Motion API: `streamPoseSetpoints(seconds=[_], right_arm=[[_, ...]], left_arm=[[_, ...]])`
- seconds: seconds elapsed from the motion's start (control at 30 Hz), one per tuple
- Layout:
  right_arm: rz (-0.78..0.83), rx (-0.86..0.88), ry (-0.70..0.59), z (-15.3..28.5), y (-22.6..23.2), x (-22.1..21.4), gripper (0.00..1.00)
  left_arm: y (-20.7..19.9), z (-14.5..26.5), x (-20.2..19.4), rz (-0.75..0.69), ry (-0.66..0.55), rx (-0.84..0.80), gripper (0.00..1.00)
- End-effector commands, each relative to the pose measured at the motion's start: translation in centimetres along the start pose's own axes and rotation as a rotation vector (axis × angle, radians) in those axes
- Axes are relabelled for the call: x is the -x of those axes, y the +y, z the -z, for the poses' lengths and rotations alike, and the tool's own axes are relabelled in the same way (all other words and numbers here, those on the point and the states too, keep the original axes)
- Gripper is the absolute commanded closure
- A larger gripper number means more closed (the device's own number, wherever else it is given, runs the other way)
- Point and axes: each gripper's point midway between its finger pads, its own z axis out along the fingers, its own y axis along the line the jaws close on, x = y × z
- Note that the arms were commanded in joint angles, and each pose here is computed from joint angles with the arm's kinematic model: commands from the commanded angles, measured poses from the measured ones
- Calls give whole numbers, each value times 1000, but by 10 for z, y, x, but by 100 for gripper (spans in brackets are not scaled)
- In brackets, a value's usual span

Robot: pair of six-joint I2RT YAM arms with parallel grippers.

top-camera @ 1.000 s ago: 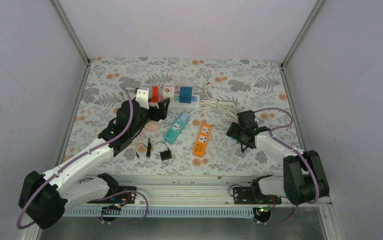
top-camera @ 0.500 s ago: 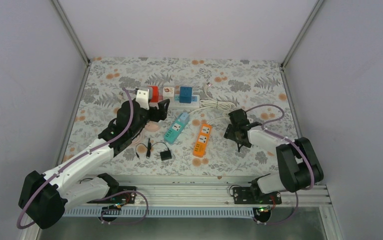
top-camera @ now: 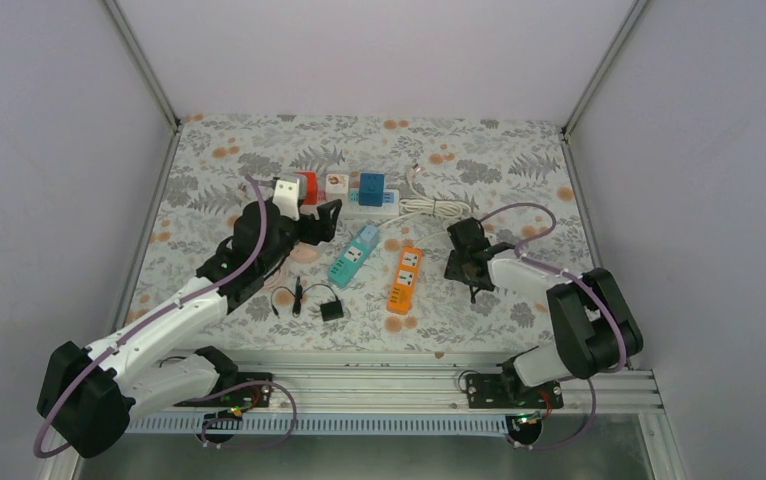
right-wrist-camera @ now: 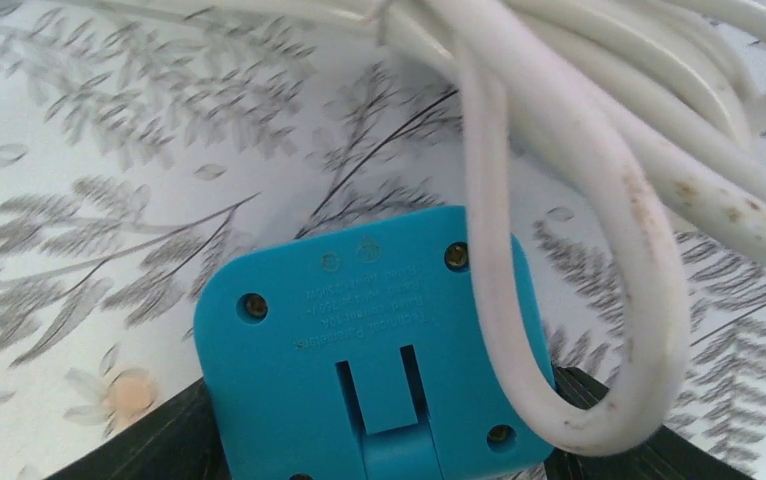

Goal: Insert the plug

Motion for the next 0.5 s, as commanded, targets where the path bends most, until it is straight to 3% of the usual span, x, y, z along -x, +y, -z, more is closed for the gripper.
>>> streamPoseSetpoints(seconds=[0.0,0.23,0.47], right_arm=[[48,100,-44,17,24,0,38],[54,380,-73,61,58,-11,37],[141,708,-194,111,91,-10,34]], left_arm=[[-5,-2,0,10,4,-34,10],[-18,-7,-6,19,39,-106,10],[-58,-17,-20,29,161,-324,10]])
